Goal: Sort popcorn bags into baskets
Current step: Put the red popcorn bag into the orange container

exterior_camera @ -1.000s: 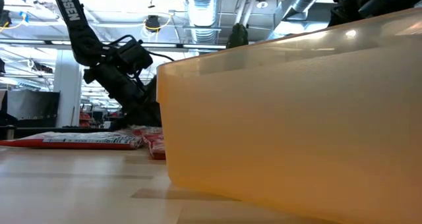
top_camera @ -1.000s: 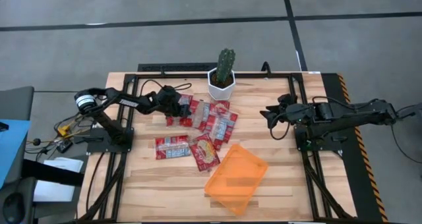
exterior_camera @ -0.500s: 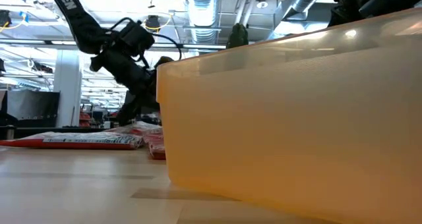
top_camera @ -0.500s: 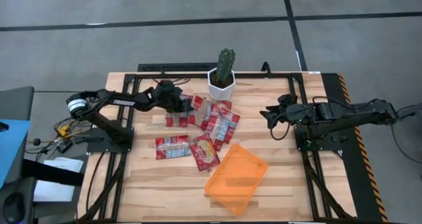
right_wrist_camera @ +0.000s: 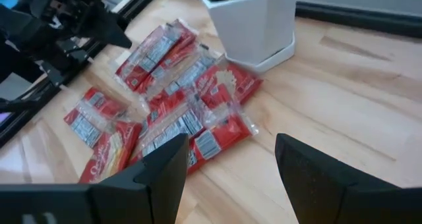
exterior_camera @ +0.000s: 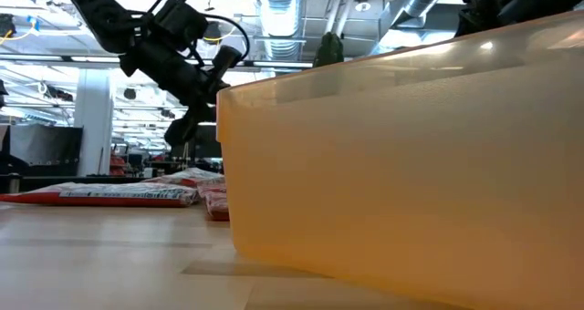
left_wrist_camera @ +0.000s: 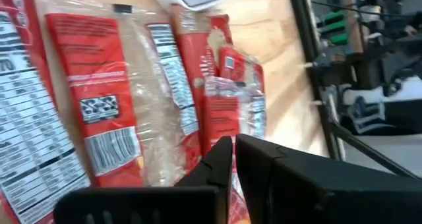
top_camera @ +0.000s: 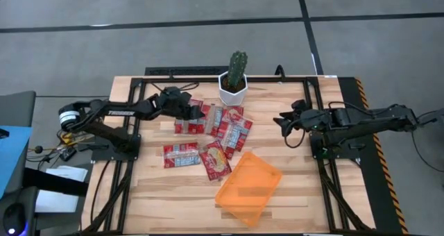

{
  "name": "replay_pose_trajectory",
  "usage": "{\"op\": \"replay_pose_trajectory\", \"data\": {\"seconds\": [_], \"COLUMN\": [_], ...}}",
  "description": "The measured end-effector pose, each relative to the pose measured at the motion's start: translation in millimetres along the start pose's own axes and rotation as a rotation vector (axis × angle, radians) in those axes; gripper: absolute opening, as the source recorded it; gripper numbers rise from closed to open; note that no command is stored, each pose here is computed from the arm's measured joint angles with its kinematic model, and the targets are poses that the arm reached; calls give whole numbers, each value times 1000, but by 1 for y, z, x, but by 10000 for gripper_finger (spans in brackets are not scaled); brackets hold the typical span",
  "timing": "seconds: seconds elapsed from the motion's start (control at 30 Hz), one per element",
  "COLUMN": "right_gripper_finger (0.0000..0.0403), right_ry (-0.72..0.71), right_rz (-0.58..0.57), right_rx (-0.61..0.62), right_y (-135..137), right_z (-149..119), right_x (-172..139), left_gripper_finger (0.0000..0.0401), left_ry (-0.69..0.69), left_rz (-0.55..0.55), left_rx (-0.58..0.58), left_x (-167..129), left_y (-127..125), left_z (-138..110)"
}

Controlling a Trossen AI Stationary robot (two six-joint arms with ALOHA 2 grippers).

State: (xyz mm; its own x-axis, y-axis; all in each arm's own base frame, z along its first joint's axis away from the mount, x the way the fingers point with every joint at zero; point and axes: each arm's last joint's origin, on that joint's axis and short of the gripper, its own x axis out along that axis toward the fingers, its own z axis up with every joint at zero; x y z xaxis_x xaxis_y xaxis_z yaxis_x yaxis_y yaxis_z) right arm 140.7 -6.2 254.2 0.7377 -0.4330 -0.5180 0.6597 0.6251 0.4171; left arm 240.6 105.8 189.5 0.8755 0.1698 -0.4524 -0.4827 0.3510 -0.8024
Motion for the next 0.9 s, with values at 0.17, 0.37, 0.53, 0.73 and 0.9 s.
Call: {"op": "replay_pose_trajectory", "data": {"seconds": [0.17, 0.37, 0.53, 0.73, 0.9], "right_gripper_finger": [254, 254, 254, 254, 254], "right_ry": [84, 160, 195, 228, 253], "right_rz": [-26, -96, -144, -88, -62], "right_rx": [17, 12, 19, 15, 29], "right_y": [3, 9, 13, 20, 23], "right_z": [-6, -17, -24, -28, -33], "right_x": [14, 37, 59, 89, 113], "left_gripper_finger": [84, 178, 205, 194, 187], "left_ry": [53, 79, 95, 99, 137], "left_rz": [-36, -104, -119, -241, -200], "left_rx": [26, -18, -60, -74, -60], "left_x": [11, 30, 45, 58, 72], "left_y": [-5, -7, 0, -3, 0], "left_z": [-14, -26, -33, -32, -32]}}
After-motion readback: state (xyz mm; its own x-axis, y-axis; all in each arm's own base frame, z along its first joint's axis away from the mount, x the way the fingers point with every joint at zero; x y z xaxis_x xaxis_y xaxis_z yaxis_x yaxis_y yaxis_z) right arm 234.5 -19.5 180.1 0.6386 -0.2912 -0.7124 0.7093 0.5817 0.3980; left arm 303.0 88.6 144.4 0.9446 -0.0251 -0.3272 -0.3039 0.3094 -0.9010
